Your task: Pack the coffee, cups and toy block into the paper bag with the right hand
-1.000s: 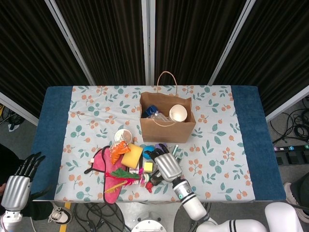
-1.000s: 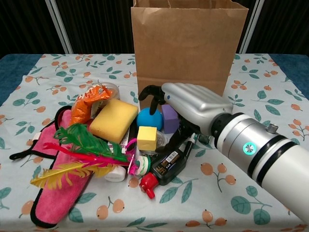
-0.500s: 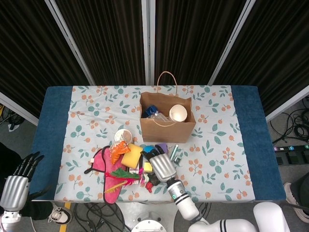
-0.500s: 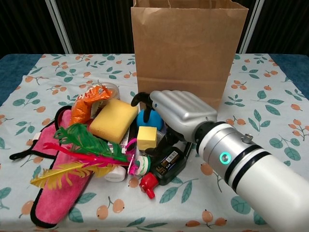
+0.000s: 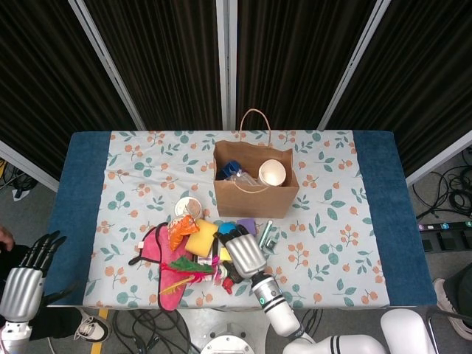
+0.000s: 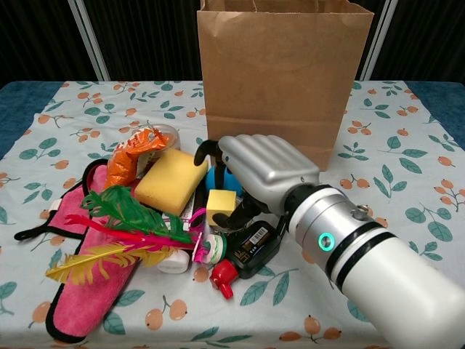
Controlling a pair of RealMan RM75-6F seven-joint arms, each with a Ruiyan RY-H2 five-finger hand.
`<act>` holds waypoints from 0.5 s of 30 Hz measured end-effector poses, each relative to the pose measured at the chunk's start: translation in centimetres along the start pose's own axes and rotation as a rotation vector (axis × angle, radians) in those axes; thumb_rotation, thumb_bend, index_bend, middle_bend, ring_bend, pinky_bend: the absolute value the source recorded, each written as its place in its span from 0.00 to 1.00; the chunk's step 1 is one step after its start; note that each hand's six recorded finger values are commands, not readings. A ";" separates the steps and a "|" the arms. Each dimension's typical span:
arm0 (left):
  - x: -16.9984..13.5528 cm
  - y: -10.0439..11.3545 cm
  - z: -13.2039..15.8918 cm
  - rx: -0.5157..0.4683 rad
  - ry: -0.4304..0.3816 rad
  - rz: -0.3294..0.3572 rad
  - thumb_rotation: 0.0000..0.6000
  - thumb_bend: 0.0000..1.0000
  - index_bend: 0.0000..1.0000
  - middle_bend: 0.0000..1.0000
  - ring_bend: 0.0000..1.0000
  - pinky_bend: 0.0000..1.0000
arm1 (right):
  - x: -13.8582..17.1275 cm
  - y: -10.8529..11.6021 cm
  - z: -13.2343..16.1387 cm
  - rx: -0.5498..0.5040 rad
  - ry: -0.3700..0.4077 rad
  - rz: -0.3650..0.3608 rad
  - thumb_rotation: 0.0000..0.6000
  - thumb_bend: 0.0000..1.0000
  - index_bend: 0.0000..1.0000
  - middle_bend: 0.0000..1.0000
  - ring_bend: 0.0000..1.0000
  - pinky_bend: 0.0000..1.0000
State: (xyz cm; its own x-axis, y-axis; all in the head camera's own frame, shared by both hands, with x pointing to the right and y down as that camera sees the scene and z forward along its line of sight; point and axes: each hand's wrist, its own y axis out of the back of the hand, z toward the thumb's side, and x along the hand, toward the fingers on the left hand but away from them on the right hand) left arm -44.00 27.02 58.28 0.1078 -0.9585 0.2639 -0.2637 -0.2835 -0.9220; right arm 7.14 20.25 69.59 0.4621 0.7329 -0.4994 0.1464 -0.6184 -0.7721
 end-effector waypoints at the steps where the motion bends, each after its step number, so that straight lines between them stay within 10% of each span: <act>1: 0.0 0.0 0.0 0.000 0.000 0.001 1.00 0.16 0.18 0.19 0.12 0.23 | 0.0 0.0 0.0 0.000 -0.002 0.000 1.00 0.18 0.28 0.44 0.33 0.24; 15: 0.0 0.0 -0.2 -0.004 0.008 -0.002 1.00 0.16 0.18 0.19 0.12 0.23 | 0.3 1.2 0.5 0.002 0.022 -0.044 1.00 0.21 0.33 0.48 0.36 0.27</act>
State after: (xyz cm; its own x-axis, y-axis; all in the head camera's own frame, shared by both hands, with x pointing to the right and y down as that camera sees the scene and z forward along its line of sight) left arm -44.21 27.02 58.36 0.1011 -0.9581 0.2680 -0.2676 -0.2857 -0.9202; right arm 7.04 19.84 68.33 0.4745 0.7528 -0.4563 0.1652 -0.5853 -0.7938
